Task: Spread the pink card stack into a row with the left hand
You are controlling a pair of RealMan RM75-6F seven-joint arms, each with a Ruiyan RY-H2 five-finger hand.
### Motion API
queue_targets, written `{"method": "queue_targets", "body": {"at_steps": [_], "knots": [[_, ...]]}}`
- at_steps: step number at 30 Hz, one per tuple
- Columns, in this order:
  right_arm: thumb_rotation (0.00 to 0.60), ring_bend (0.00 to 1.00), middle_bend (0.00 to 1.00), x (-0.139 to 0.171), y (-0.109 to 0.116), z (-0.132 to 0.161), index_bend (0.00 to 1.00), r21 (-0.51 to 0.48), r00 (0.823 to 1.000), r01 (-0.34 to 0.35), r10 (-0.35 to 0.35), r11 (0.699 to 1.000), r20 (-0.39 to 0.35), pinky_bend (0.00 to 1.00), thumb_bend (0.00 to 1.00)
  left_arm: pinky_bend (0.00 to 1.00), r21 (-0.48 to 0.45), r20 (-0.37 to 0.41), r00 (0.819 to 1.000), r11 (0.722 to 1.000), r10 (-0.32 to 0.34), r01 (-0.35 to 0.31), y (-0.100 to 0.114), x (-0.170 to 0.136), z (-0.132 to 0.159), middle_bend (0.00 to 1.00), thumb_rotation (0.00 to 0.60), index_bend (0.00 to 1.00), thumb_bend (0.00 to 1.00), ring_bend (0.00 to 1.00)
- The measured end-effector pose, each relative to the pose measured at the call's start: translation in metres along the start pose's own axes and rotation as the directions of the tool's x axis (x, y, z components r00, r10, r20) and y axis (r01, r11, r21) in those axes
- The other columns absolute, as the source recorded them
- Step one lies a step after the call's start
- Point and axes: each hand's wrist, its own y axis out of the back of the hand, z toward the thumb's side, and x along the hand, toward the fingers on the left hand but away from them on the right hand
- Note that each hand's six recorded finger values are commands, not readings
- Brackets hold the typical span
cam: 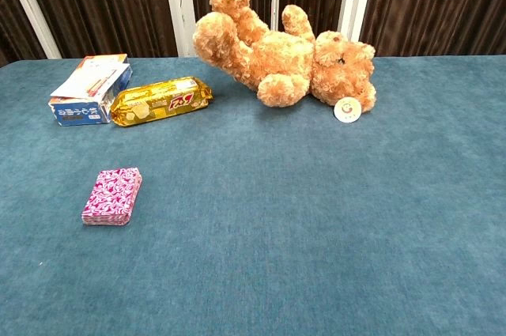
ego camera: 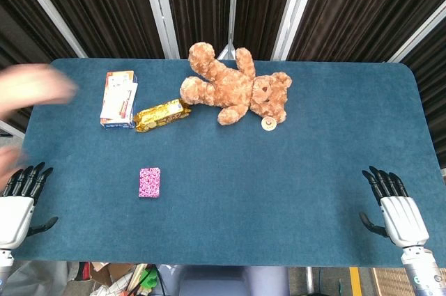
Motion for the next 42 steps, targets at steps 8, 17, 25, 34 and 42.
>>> {"method": "queue_targets", "body": {"at_steps": [8,17,25,34,42], "knots": [[0.600,0.00,0.00,0.000,0.000,0.000,0.00,-0.001,1.000,0.000,0.000,1.000,0.001,0.05,0.36,0.00,0.003,-0.001,1.000,1.000,-0.009,0.009,-0.002,0.000,0.000,0.00,0.600,0.00,0.15,0.00],[0.600,0.00,0.00,-0.002,-0.002,0.001,0.00,-0.002,1.000,-0.005,0.005,1.000,0.000,0.05,0.36,0.00,0.031,-0.008,0.997,0.997,-0.073,0.073,-0.010,0.008,0.005,0.00,0.600,0.00,0.15,0.00],[0.600,0.00,0.00,-0.002,-0.002,0.002,0.00,-0.014,1.000,-0.010,0.010,1.000,-0.004,0.05,0.36,0.00,0.105,0.015,0.989,0.983,-0.150,0.148,-0.020,0.041,0.032,0.00,0.600,0.00,0.16,0.00],[0.600,0.00,0.00,-0.001,-0.001,0.001,0.00,-0.034,1.000,-0.013,0.013,0.999,0.000,0.05,0.36,0.00,0.141,-0.004,0.956,0.946,-0.295,0.292,-0.057,0.083,0.083,0.00,0.600,0.04,0.21,0.00],[0.600,0.00,0.00,-0.001,-0.001,0.001,0.00,-0.046,1.000,-0.018,0.018,0.999,-0.003,0.05,0.36,0.00,0.145,0.006,0.929,0.920,-0.369,0.365,-0.082,0.112,0.143,0.00,0.600,0.11,0.27,0.00]]}}
